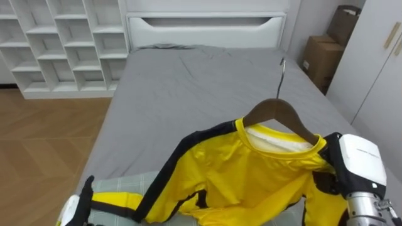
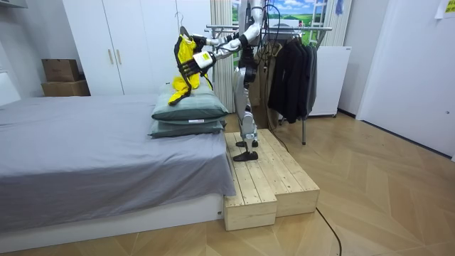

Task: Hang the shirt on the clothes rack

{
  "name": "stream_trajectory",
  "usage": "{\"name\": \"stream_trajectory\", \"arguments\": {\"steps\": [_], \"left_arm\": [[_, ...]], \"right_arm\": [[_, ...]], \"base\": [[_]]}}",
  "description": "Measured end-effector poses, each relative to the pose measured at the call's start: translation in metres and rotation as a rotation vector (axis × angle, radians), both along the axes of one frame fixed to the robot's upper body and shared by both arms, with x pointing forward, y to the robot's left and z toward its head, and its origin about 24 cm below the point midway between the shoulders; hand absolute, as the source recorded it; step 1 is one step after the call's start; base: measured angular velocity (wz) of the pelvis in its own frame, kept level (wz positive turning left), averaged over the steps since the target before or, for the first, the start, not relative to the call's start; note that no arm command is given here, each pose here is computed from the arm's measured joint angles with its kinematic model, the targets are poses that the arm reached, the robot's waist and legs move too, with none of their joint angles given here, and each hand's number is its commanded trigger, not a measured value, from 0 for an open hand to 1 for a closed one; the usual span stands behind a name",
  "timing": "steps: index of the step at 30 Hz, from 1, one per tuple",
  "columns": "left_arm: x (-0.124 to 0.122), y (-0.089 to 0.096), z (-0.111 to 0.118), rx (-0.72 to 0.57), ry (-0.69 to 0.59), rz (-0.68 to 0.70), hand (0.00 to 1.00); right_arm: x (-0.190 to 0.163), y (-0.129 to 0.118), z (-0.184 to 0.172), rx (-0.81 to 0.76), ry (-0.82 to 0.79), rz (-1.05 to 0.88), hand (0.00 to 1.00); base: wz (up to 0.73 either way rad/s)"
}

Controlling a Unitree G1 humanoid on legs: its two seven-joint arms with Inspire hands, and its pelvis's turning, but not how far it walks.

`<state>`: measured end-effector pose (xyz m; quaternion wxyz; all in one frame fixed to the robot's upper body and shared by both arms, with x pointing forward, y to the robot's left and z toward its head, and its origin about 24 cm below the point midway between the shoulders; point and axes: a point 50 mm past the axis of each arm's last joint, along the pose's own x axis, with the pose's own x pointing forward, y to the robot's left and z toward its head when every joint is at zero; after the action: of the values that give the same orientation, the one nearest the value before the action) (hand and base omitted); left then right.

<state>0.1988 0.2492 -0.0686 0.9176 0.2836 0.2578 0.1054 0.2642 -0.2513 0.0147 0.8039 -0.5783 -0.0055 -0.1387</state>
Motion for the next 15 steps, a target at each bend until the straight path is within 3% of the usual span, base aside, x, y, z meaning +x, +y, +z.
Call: {"name": "stream_trajectory", "arguments": {"steps": [7,15], "left_arm": [[-0.035,0.022,-0.026,-0.002,0.144,0.120,0.00],[-0.107,0.036,-0.062,-0.049,0.401,0.291,0.00]], "right_arm": [[-0.002,-0.003,0.011,0.018,-0.058,-0.009,1.00],[-0.005,0.002,0.038,0.060,-0.191,0.019,1.00]], "base": [[0.00],[0.00]]}}
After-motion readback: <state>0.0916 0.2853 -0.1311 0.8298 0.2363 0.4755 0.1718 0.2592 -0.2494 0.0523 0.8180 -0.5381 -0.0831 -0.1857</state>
